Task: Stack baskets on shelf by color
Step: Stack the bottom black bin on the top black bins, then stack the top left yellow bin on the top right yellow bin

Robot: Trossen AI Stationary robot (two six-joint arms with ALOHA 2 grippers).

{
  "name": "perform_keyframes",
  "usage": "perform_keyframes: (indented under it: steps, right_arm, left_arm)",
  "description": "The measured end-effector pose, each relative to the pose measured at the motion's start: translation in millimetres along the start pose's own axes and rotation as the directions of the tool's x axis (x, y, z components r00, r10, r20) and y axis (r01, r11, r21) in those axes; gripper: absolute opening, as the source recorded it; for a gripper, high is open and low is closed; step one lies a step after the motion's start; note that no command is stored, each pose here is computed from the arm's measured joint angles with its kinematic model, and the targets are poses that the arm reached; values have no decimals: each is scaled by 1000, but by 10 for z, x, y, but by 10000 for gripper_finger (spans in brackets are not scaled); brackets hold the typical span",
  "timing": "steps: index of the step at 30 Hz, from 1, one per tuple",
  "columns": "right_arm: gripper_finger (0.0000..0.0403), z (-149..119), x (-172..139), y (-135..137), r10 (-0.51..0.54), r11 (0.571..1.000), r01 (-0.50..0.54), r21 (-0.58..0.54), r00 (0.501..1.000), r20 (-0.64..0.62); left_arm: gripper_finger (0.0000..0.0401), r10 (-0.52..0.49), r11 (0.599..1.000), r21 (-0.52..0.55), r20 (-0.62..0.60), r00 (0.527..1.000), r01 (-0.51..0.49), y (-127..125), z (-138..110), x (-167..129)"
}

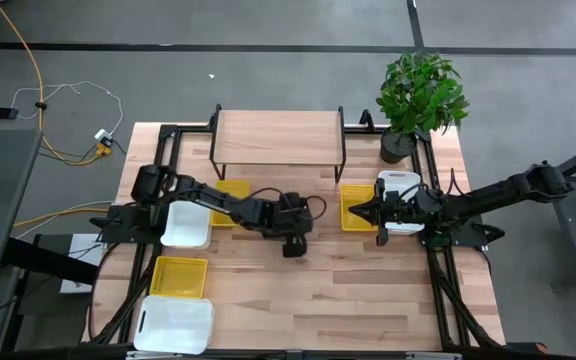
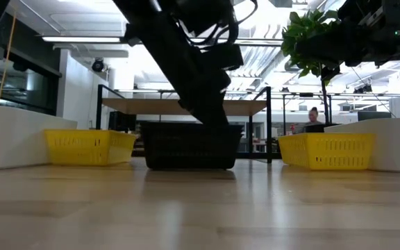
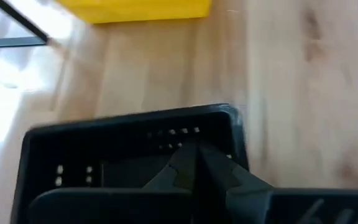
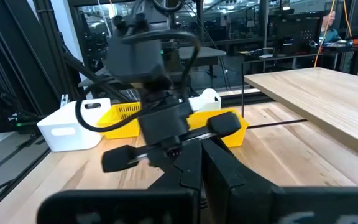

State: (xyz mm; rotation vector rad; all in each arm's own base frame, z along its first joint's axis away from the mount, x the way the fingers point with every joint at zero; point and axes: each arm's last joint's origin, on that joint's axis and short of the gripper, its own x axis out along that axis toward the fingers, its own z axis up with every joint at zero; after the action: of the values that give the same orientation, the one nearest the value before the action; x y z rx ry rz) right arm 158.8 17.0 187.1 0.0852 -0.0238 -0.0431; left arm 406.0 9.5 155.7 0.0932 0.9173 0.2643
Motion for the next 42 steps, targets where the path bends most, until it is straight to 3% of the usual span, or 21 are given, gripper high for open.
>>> perform_keyframes:
  steps: [11, 26, 31, 37, 42]
  right_arm:
    - [0, 0, 0, 0, 0, 1000, 0, 0, 1000, 0]
    - [0, -3, 0, 0, 0, 1000, 0, -1, 1000, -3]
    - [0, -5, 0, 0, 0, 1000, 0, -1, 1000, -5]
    - [0, -6, 3, 0, -1, 1000, 1, 13, 1000, -4]
    - [0, -8, 3, 0, -1, 999, 1, 33, 1000, -6]
  left_arm:
    - [0, -28, 999, 18, 78, 997, 26, -163, 65, -47]
    - [0, 15, 1000, -16, 107, 994, -13, 30, 120, -48]
    - [0, 66, 998, -3, 131, 989, -66, 81, 217, -397]
    - [0, 109, 994, -21, 254, 961, -107, 99, 333, -1134]
    - [0, 126, 992, -79, 396, 909, -103, 123, 157, -1625]
